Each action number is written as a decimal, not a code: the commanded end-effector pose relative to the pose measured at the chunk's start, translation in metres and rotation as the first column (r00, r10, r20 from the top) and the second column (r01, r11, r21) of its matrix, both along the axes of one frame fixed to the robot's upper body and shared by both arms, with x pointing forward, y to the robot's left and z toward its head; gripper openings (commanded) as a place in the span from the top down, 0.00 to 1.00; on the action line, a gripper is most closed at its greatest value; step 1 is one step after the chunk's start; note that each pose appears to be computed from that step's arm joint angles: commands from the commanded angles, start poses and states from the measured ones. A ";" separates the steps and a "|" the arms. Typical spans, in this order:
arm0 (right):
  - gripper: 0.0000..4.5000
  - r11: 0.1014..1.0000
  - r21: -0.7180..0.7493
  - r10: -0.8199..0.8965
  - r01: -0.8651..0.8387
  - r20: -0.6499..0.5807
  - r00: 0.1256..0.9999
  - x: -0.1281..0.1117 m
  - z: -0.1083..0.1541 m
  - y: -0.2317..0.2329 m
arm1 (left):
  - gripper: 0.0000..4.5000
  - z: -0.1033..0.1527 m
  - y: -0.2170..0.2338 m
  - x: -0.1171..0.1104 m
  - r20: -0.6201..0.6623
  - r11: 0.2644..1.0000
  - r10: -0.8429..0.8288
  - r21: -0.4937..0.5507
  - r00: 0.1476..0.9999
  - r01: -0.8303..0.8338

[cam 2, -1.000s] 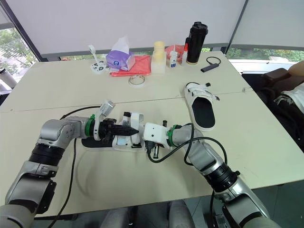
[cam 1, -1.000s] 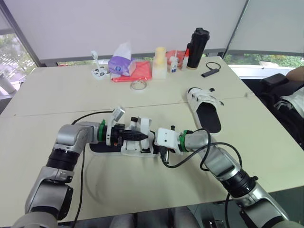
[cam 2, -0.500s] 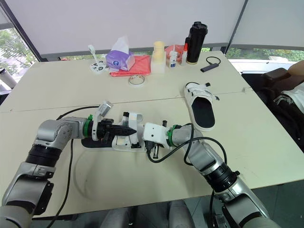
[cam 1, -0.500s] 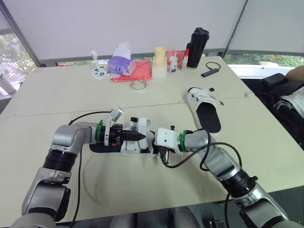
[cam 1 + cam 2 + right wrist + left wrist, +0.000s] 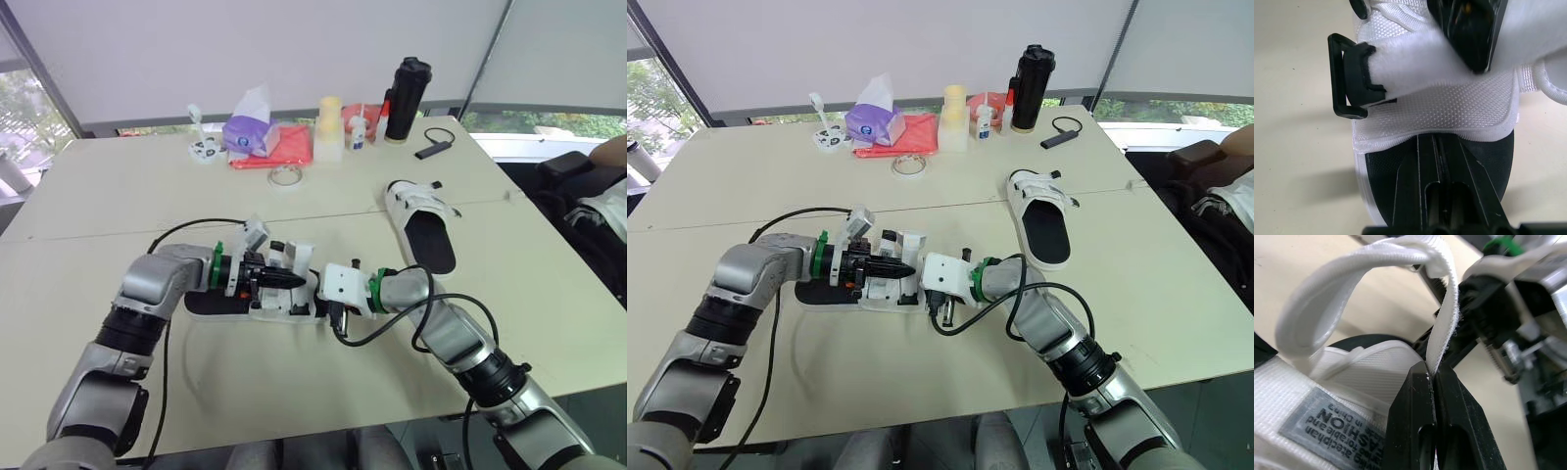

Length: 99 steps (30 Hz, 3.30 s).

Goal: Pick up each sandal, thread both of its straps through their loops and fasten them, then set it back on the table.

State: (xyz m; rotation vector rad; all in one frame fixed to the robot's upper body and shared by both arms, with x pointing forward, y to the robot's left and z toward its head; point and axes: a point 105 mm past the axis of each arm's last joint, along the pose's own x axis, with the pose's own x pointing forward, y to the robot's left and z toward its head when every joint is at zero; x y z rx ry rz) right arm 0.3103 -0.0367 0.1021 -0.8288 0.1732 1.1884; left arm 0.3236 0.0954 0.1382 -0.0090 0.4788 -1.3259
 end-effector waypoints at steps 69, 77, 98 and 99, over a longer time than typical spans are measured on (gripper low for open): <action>1.00 0.999 -0.044 -0.002 -0.001 -0.058 0.998 -0.004 -0.020 -0.001 | 1.00 0.025 -0.012 -0.030 0.326 0.972 -0.147 -0.130 0.934 0.198; 1.00 0.999 -0.039 -0.003 0.000 -0.060 0.998 -0.004 -0.020 0.000 | 1.00 0.001 -0.003 -0.032 0.331 0.983 -0.163 -0.025 0.930 0.181; 1.00 0.999 -0.042 -0.006 0.003 -0.056 0.998 -0.002 -0.019 -0.002 | 1.00 -0.014 0.001 -0.038 0.347 0.974 -0.218 0.022 0.912 0.224; 1.00 0.999 -0.042 -0.006 0.003 -0.055 0.998 -0.002 -0.019 -0.002 | 1.00 -0.014 0.003 -0.039 0.329 0.973 -0.224 0.025 0.917 0.229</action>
